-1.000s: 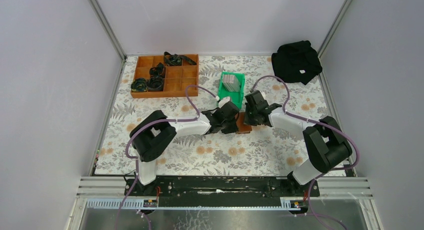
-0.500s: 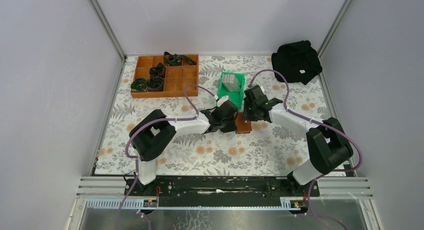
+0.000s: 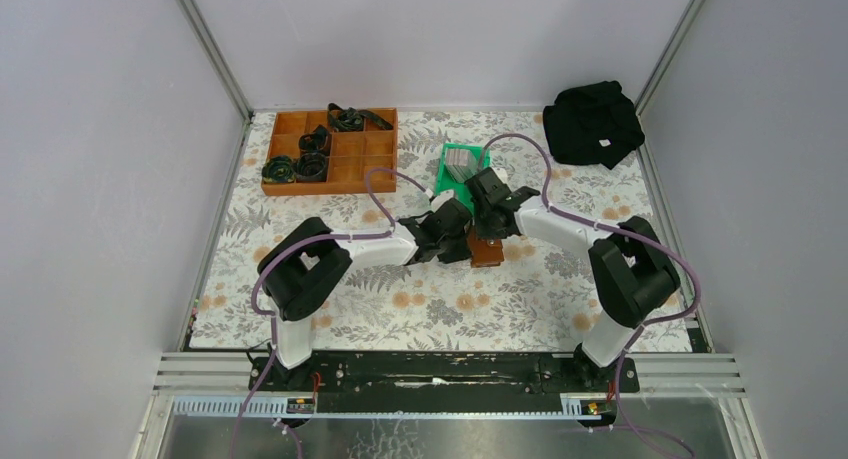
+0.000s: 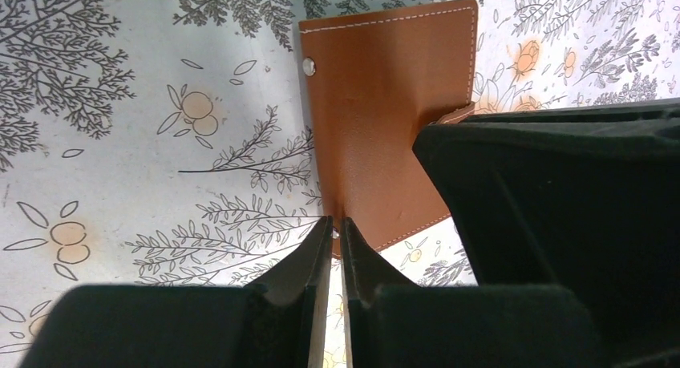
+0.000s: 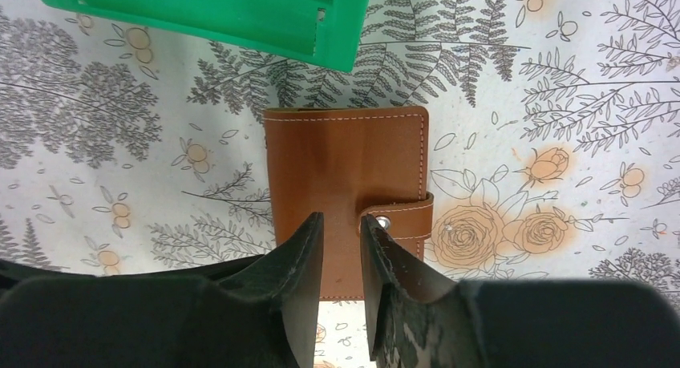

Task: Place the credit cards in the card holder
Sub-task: Close the card holder at the center of the board.

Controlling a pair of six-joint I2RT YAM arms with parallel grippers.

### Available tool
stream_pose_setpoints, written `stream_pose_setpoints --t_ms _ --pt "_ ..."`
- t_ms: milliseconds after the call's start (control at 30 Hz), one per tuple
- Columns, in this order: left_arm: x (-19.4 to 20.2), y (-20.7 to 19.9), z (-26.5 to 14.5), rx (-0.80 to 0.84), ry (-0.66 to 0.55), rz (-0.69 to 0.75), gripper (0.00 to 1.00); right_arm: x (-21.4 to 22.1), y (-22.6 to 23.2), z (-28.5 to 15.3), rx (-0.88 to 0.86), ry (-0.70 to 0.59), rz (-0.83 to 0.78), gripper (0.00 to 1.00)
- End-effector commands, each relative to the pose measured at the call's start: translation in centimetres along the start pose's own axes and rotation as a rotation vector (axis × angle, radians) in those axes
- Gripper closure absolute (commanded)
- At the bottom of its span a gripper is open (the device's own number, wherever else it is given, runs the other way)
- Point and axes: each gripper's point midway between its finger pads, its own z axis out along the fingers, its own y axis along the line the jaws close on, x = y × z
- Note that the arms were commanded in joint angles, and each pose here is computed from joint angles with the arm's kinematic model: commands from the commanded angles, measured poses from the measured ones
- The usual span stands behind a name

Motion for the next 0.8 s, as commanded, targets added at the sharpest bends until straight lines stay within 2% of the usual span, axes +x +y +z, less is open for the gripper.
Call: stream_pose_setpoints --t_ms 0,400,767 --pt "-0.83 -0.58 -0.04 0.046 -0.023 0.005 0.86 -0.96 -0.66 -0.46 0.093 -0.027 -0.067 0.69" --pt "-1.0 -0.26 0.07 0.051 -0.015 0.004 0.86 -0.31 -1.11 0.08 0.166 -0.008 -0.12 0.69" --pt "-1.17 -0.02 0.09 0.055 -0.014 0.002 0.86 -0.37 -0.98 0.46 0.186 -0.006 -0.143 0.77"
